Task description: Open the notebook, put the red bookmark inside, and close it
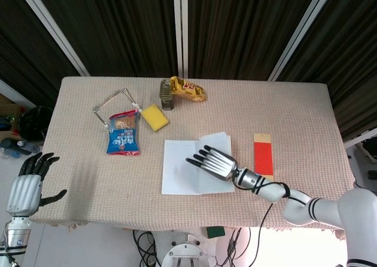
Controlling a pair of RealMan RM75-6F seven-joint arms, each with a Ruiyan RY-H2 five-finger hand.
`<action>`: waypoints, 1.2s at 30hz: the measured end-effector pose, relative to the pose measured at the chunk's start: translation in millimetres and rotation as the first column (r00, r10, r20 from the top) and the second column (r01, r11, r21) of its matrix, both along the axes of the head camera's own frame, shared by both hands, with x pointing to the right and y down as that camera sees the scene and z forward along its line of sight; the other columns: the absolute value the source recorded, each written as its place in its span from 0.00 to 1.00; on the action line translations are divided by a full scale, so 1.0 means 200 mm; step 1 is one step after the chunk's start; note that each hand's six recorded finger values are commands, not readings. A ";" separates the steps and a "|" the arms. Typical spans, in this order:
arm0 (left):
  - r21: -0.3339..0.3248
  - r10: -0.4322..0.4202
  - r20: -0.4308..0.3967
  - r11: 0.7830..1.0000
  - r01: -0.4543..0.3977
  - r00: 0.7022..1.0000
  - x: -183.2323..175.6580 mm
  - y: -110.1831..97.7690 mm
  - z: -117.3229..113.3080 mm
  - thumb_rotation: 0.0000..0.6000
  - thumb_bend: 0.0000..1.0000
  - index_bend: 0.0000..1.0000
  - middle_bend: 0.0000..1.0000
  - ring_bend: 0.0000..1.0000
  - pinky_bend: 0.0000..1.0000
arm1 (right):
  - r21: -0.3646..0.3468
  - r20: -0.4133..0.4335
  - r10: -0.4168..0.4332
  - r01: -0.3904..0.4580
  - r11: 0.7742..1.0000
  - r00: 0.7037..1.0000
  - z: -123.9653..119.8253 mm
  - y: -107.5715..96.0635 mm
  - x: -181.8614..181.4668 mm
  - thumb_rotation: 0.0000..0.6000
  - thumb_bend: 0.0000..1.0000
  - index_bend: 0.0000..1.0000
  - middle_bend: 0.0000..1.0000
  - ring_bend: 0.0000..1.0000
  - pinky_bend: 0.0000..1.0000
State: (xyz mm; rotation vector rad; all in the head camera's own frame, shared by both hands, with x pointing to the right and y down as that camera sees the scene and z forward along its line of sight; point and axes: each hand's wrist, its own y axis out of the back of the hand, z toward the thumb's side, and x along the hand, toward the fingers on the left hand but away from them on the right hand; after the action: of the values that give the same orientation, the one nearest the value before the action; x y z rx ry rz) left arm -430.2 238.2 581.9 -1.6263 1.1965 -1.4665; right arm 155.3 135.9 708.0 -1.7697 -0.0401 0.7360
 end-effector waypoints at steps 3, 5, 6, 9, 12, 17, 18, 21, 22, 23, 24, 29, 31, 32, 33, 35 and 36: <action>-0.003 0.000 0.001 1.000 0.000 1.000 0.01 0.00 0.00 1.00 0.00 0.22 0.15 0.08 0.12 | -0.044 -0.053 0.030 -0.032 0.999 0.998 0.05 0.04 0.08 1.00 0.71 0.15 0.27 0.28 0.32; -0.004 0.001 0.001 1.000 -0.001 1.000 0.01 0.00 0.00 1.00 0.00 0.22 0.15 0.08 0.12 | -0.059 -0.068 0.042 -0.046 0.997 0.997 0.07 0.05 0.10 1.00 0.72 0.15 0.27 0.28 0.31; -0.004 0.002 0.002 1.000 -0.002 1.000 0.01 0.00 0.00 1.00 0.00 0.22 0.15 0.08 0.12 | -0.064 -0.072 0.047 -0.052 0.997 0.996 0.08 0.05 0.11 1.00 0.73 0.15 0.27 0.28 0.30; -0.005 0.005 0.005 1.000 -0.005 1.000 0.02 0.00 -0.01 1.00 0.00 0.22 0.15 0.08 0.12 | -0.074 -0.075 0.062 -0.067 0.995 0.995 0.11 0.06 0.14 1.00 0.73 0.15 0.27 0.28 0.30; -0.005 0.003 0.006 1.000 -0.003 1.000 0.02 -0.01 -0.01 1.00 0.00 0.22 0.15 0.08 0.12 | -0.079 -0.078 0.071 -0.077 0.994 0.994 0.13 0.07 0.16 1.00 0.72 0.16 0.27 0.28 0.29; -0.005 0.006 0.005 1.000 -0.005 1.000 0.02 -0.01 -0.01 1.00 0.00 0.22 0.15 0.08 0.12 | -0.088 -0.075 0.085 -0.091 0.992 0.994 0.16 0.08 0.19 1.00 0.72 0.16 0.27 0.28 0.29; -0.005 0.006 0.005 1.000 -0.006 1.000 0.03 -0.01 -0.01 1.00 0.00 0.22 0.15 0.08 0.12 | -0.086 -0.071 0.085 -0.091 0.992 0.994 0.16 0.08 0.20 1.00 0.72 0.16 0.27 0.28 0.29; -0.004 0.007 0.007 1.000 -0.007 1.000 0.03 -0.01 -0.01 1.00 0.00 0.22 0.15 0.08 0.12 | -0.080 -0.049 0.090 -0.094 0.992 0.995 0.15 0.08 0.19 1.00 0.71 0.16 0.27 0.28 0.29; -0.003 0.006 0.007 1.000 -0.006 1.000 0.03 -0.01 -0.01 1.00 0.00 0.22 0.15 0.08 0.12 | -0.078 -0.040 0.093 -0.096 0.992 0.995 0.14 0.08 0.19 1.00 0.71 0.16 0.27 0.28 0.29; -0.003 0.006 0.007 1.000 -0.006 1.000 0.02 -0.01 -0.01 1.00 0.00 0.22 0.15 0.08 0.12 | -0.076 -0.029 0.097 -0.099 0.992 0.995 0.13 0.08 0.19 1.00 0.70 0.17 0.27 0.28 0.29; -0.002 0.006 0.007 1.000 -0.006 1.000 0.02 -0.01 -0.01 1.00 0.00 0.22 0.15 0.08 0.12 | -0.072 -0.015 0.101 -0.102 0.992 0.995 0.12 0.07 0.19 1.00 0.70 0.17 0.27 0.28 0.29; 0.002 0.009 0.005 1.000 -0.009 1.000 0.03 -0.01 -0.02 1.00 0.00 0.22 0.15 0.08 0.12 | -0.061 0.027 0.115 -0.113 0.992 0.993 0.07 0.06 0.20 1.00 0.69 0.17 0.27 0.28 0.28; 0.003 0.012 0.004 1.000 -0.012 1.000 0.03 -0.02 -0.02 1.00 0.00 0.22 0.15 0.08 0.12 | -0.060 0.039 0.126 -0.123 0.991 0.991 0.06 0.06 0.21 1.00 0.69 0.17 0.27 0.28 0.28; 0.002 0.013 0.004 1.000 -0.013 1.000 0.03 -0.02 -0.02 1.00 0.00 0.22 0.15 0.08 0.12 | -0.063 0.042 0.132 -0.129 0.990 0.990 0.06 0.06 0.22 1.00 0.68 0.17 0.27 0.28 0.28; 0.002 0.014 0.003 1.000 -0.014 1.000 0.04 -0.02 -0.01 1.00 0.00 0.22 0.15 0.08 0.12 | -0.068 0.041 0.139 -0.136 0.988 0.989 0.06 0.06 0.22 1.00 0.68 0.17 0.27 0.28 0.28; 0.003 0.016 0.003 1.000 -0.016 1.000 0.04 -0.02 -0.01 1.00 0.00 0.22 0.15 0.08 0.12 | -0.069 0.038 0.140 -0.137 0.988 0.989 0.07 0.07 0.23 1.00 0.68 0.17 0.27 0.28 0.28; 0.004 0.016 0.002 1.000 -0.016 1.000 0.04 -0.02 -0.02 1.00 0.00 0.22 0.15 0.08 0.12 | -0.066 0.042 0.139 -0.136 0.989 0.989 0.07 0.07 0.23 1.00 0.68 0.17 0.27 0.28 0.28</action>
State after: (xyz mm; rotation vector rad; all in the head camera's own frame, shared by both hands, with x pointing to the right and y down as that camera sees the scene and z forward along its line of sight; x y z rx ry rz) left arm -422.6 234.6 578.8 -1.6277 1.1816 -1.4554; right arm 200.9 149.5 721.3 -1.8578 -0.1731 0.8030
